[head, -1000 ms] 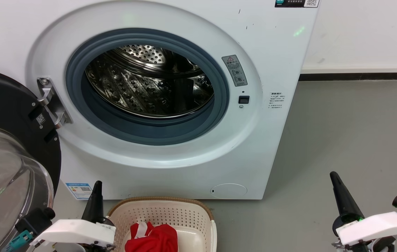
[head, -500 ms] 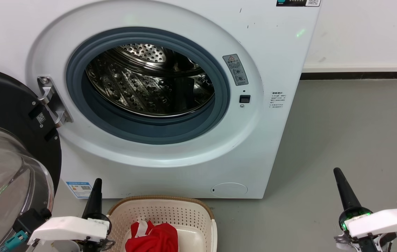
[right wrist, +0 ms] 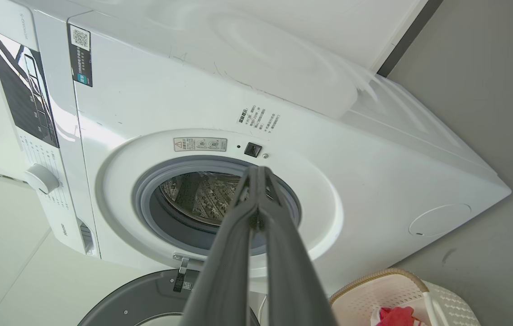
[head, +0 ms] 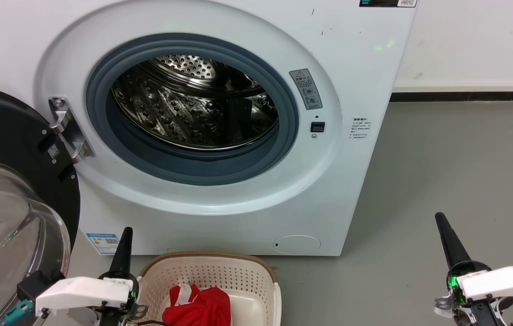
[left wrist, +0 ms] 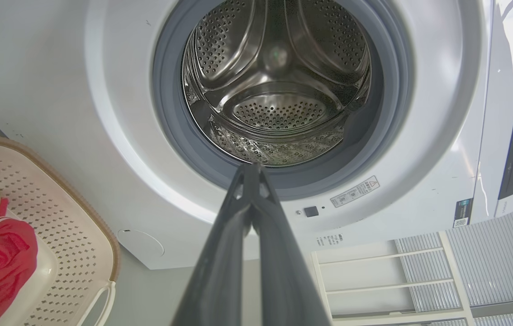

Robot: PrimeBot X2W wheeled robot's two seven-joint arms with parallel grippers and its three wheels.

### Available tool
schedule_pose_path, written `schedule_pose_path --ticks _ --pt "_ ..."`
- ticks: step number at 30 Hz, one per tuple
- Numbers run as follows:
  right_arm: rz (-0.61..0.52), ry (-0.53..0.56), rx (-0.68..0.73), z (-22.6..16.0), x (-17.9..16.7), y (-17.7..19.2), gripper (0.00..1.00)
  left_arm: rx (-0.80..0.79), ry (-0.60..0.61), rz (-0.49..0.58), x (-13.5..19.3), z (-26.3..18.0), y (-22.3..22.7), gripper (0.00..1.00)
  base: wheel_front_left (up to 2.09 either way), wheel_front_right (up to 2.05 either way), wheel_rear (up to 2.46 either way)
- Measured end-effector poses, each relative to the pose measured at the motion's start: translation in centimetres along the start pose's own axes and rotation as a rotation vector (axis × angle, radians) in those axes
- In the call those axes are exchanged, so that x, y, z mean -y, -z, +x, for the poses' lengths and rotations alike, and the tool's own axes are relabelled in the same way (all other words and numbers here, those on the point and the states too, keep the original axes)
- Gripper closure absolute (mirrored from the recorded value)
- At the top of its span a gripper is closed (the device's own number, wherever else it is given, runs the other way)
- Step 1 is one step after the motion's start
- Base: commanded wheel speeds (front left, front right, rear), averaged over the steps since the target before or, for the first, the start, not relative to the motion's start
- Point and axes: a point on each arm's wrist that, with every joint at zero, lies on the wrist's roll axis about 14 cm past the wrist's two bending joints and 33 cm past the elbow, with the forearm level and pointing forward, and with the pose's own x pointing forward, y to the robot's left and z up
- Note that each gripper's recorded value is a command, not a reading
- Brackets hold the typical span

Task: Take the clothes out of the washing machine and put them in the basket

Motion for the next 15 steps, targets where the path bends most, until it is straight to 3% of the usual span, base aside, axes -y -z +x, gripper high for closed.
schedule_pose_path --ticks 15 --pt "0.135 0.008 0.011 0.44 0.34 -0.34 1.00 0.001 0.014 -0.139 0.16 0.34 -0.27 1.00 0.00 0.00 0.00"
